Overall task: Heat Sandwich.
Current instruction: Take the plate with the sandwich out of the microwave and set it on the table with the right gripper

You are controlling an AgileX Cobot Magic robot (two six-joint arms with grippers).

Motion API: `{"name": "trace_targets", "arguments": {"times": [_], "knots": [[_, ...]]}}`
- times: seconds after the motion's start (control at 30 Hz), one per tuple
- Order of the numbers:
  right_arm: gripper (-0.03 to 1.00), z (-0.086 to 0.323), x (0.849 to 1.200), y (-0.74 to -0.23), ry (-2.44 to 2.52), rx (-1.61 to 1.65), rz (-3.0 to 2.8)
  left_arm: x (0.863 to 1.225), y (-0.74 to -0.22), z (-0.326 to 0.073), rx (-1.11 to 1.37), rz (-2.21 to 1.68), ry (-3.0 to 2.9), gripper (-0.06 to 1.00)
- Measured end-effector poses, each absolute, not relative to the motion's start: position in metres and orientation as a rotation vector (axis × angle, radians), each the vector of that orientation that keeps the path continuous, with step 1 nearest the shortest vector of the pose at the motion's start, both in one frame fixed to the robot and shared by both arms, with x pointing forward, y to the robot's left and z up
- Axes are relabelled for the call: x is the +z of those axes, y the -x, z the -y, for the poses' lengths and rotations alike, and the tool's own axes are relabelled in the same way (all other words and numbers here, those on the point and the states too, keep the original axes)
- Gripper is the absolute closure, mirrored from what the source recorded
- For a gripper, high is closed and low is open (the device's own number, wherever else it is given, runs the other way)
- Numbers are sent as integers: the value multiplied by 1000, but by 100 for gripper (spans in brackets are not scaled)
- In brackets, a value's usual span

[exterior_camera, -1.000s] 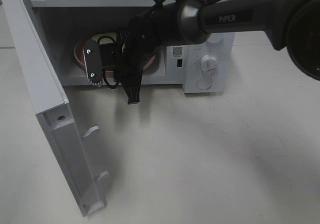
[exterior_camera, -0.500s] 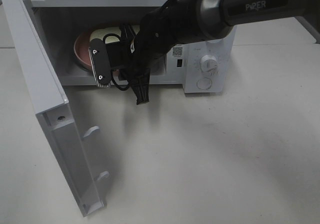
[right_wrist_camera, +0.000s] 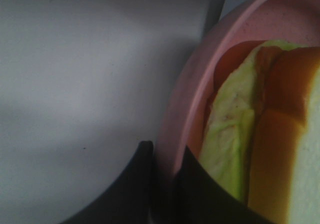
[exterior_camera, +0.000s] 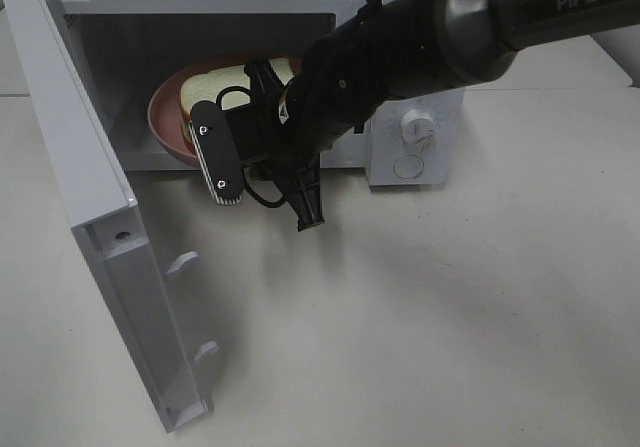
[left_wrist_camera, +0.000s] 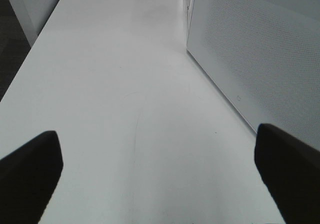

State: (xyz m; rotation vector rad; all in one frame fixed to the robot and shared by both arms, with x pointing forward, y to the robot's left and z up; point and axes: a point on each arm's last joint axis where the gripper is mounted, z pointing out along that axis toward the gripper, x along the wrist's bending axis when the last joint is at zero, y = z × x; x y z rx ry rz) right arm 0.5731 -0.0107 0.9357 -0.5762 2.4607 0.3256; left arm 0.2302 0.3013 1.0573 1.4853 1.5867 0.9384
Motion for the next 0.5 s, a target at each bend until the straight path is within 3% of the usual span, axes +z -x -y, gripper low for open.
{"name": "trace_targets", "arguments": {"times": [0.5], "knots": [[87, 38, 951, -535, 628, 315, -2461, 1057, -230, -301, 938, -1587, -1485, -4]]}}
